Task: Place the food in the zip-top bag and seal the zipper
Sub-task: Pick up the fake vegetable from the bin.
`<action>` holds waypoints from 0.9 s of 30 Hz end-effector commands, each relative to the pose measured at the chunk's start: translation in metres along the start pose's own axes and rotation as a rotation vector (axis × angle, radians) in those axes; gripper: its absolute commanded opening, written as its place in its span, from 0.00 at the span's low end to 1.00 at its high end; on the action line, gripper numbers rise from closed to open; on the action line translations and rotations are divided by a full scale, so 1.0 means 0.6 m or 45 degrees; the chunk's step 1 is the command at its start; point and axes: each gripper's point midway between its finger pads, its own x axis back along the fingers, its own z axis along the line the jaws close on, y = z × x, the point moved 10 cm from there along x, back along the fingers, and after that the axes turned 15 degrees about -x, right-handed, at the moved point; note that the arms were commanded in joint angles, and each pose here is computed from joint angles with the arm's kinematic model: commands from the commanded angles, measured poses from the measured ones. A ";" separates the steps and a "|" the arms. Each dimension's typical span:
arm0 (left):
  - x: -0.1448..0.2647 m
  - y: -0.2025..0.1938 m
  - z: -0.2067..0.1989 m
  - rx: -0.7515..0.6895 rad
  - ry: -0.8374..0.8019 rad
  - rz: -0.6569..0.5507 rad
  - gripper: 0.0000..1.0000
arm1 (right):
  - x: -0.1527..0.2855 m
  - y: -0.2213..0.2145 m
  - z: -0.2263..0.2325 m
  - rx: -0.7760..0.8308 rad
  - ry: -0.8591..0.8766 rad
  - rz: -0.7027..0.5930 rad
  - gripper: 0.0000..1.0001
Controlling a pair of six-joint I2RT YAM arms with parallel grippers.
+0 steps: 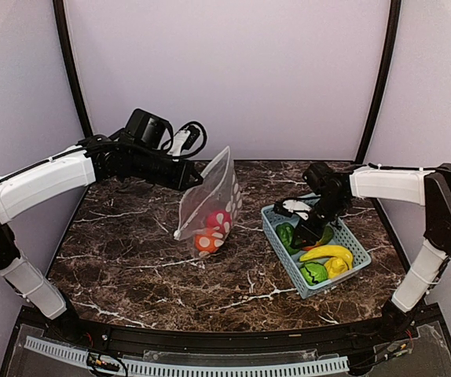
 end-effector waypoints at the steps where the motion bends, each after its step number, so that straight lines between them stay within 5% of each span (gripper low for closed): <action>1: 0.016 -0.001 -0.007 0.002 -0.020 -0.025 0.01 | 0.011 0.012 0.000 0.000 0.014 -0.051 0.62; 6: 0.013 -0.001 -0.007 0.004 -0.024 -0.023 0.01 | -0.006 0.017 -0.010 -0.025 0.039 -0.053 0.88; 14: 0.013 -0.003 -0.007 0.013 -0.030 -0.021 0.01 | -0.022 0.033 -0.034 -0.085 0.076 -0.070 0.92; 27: 0.005 -0.007 -0.007 0.009 -0.036 -0.016 0.01 | 0.002 0.035 -0.034 -0.059 0.038 -0.113 0.63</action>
